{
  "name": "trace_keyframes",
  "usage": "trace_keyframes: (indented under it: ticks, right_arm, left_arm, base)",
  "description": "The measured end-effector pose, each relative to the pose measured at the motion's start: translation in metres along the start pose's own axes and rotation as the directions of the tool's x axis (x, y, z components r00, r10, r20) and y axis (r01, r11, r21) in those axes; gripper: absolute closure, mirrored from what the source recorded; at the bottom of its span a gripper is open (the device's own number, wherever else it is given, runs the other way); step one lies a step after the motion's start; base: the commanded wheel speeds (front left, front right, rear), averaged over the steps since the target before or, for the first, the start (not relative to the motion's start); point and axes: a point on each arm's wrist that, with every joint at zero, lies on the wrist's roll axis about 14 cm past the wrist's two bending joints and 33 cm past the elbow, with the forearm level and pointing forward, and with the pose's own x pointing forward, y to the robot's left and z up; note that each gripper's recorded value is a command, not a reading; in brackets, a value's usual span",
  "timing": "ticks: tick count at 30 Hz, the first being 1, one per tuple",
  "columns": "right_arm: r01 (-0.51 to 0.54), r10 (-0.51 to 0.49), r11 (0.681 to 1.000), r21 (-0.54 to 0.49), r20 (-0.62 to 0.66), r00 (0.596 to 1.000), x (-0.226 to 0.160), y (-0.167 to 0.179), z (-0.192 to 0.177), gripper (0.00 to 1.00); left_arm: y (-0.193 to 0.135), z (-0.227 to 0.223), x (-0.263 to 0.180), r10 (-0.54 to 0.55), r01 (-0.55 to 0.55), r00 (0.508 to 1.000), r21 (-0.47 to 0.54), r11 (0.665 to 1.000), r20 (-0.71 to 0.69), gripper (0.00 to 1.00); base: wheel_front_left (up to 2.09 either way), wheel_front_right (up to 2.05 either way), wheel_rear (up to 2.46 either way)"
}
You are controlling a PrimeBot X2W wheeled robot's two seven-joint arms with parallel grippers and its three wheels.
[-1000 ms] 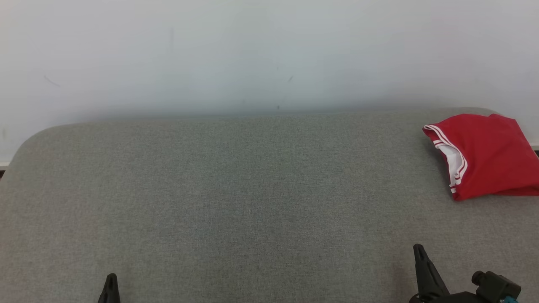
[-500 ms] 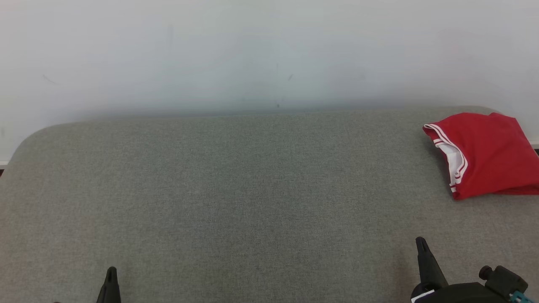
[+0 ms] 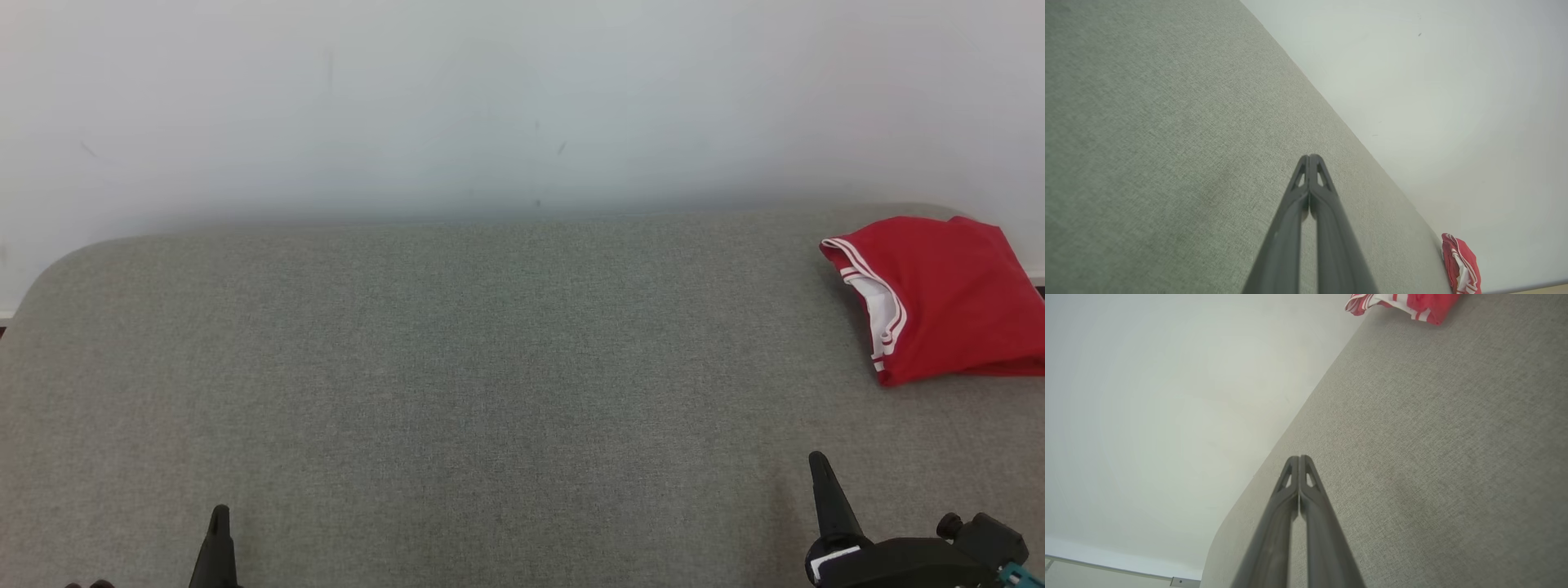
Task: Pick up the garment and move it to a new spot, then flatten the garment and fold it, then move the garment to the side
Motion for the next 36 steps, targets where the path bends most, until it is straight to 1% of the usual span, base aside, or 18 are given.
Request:
trace_keyframes:
  ticks: [12,16,25,36]
  right_arm:
    - [-0.005,0.005,0.991,0.132,0.003,1.0,0.005,0.003,0.003,1.0]
    - [-0.005,0.004,0.986,0.165,0.003,1.0,0.005,0.003,0.004,1.0]
    - [-0.014,0.013,0.968,0.252,0.007,1.0,0.009,0.006,0.006,1.0]
    - [-0.022,0.02,0.938,0.345,0.009,1.0,0.011,0.009,0.008,1.0]
  left_arm:
    - [-0.006,0.001,0.005,-0.016,0.015,1.0,-0.148,0.989,-0.005,1.0]
    - [-0.007,0.001,0.006,-0.019,0.017,1.0,-0.176,0.984,-0.007,1.0]
    - [-0.012,0.002,0.01,-0.035,0.032,0.999,-0.276,0.961,-0.007,1.0]
    - [-0.019,0.003,0.014,-0.056,0.049,0.998,-0.372,0.927,-0.007,1.0]
  base:
    - [0.0,0.0,0.0]
    - [0.0,0.0,0.0]
    - [0.0,0.0,0.0]
    - [0.0,0.0,0.0]
